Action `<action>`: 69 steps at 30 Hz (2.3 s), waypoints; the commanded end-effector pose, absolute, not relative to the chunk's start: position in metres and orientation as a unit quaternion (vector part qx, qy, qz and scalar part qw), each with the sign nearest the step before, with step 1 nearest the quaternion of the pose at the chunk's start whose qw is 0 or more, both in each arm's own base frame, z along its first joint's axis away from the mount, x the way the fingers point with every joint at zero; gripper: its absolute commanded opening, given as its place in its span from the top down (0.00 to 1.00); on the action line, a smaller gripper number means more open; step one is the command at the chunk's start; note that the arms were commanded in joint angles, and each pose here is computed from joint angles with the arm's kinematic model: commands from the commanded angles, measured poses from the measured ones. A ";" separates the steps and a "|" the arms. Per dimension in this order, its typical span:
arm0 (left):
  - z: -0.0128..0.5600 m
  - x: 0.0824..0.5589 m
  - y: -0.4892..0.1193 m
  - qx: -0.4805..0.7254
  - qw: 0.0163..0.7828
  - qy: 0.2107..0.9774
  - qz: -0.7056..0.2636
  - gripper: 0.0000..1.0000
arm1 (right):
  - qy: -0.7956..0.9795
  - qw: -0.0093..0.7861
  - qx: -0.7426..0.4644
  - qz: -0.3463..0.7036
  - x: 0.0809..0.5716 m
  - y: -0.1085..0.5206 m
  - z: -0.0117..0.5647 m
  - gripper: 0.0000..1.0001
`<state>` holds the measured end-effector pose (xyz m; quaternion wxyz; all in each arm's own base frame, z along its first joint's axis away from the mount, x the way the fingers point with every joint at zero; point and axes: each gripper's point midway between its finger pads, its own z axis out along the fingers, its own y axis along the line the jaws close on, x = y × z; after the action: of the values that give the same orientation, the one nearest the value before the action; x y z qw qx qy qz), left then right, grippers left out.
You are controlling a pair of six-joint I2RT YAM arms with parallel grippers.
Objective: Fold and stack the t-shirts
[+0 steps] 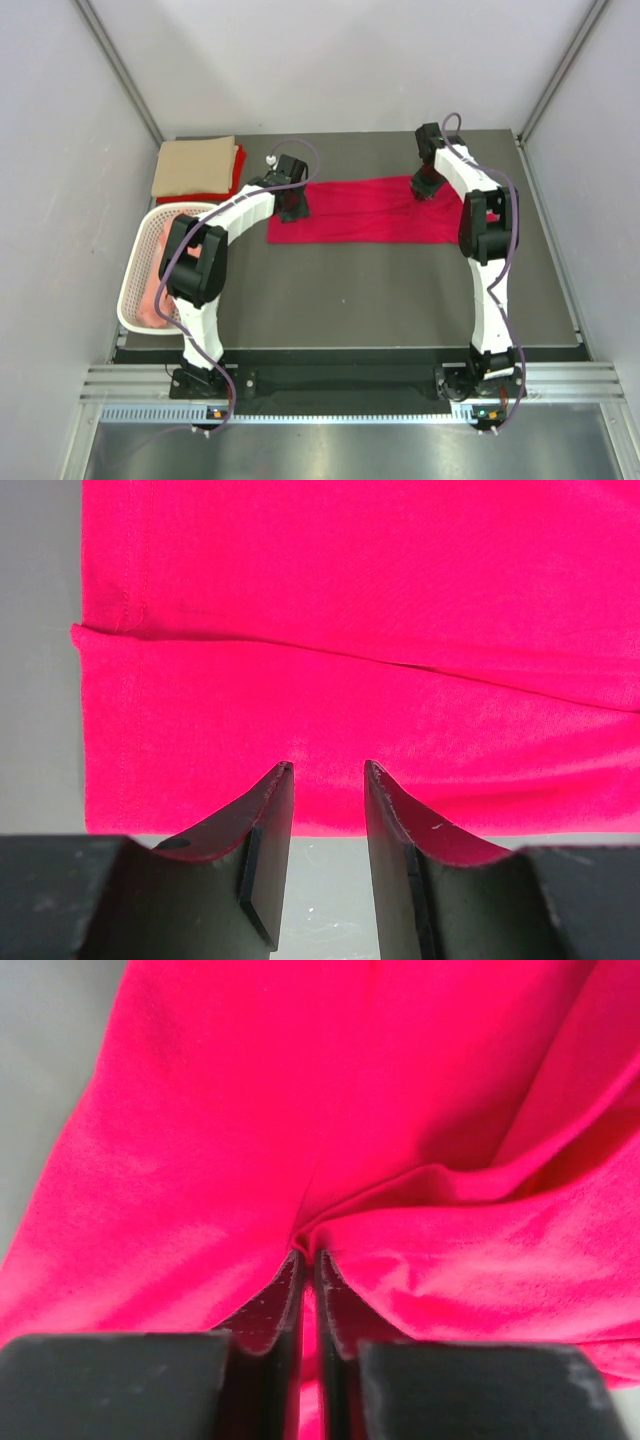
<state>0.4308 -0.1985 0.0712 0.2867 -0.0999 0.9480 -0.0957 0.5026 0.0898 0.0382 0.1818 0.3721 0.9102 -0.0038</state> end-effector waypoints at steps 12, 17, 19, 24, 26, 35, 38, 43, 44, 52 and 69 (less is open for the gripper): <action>0.083 0.438 -0.205 -0.100 0.306 0.940 -0.113 0.60 | 0.905 0.277 0.321 0.036 0.531 0.115 0.086 1.00; 0.083 0.438 -0.206 -0.100 0.306 0.940 -0.113 0.60 | 0.913 0.276 0.295 0.051 0.532 0.128 0.083 1.00; 0.083 0.439 -0.205 -0.100 0.308 0.940 -0.112 0.60 | 0.915 0.280 0.283 0.062 0.532 0.135 0.086 0.98; 0.079 0.439 -0.203 -0.100 0.304 0.942 -0.104 0.60 | 0.926 0.263 0.264 0.056 0.514 0.133 0.087 0.89; 0.075 0.438 -0.199 -0.104 0.301 0.943 -0.094 0.60 | 0.927 0.258 0.272 0.035 0.504 0.122 0.088 0.80; 0.067 0.419 -0.185 -0.115 0.288 0.948 -0.070 0.60 | 0.898 0.235 0.369 -0.055 0.420 0.014 0.120 0.58; 0.065 0.410 -0.182 -0.117 0.281 0.950 -0.072 0.60 | 0.887 0.223 0.400 -0.059 0.388 -0.018 0.112 0.58; 0.061 0.395 -0.171 -0.122 0.272 0.952 -0.075 0.59 | 0.862 0.230 0.447 -0.068 0.363 -0.064 0.109 0.58; 0.062 0.393 -0.170 -0.123 0.270 0.951 -0.083 0.58 | 0.860 0.227 0.451 -0.070 0.359 -0.067 0.105 0.58; 0.060 0.380 -0.140 -0.153 0.268 0.948 -0.083 0.55 | 0.848 0.240 0.468 -0.057 0.371 -0.077 0.077 0.59; 0.029 0.377 -0.105 -0.179 0.244 0.953 -0.023 0.57 | 0.850 0.224 0.472 -0.065 0.375 -0.108 0.025 0.66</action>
<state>0.3709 -0.1159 0.0346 0.2384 -0.1704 0.9553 -0.0395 0.3686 -0.0909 0.0262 0.2066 0.4698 0.8563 -0.0579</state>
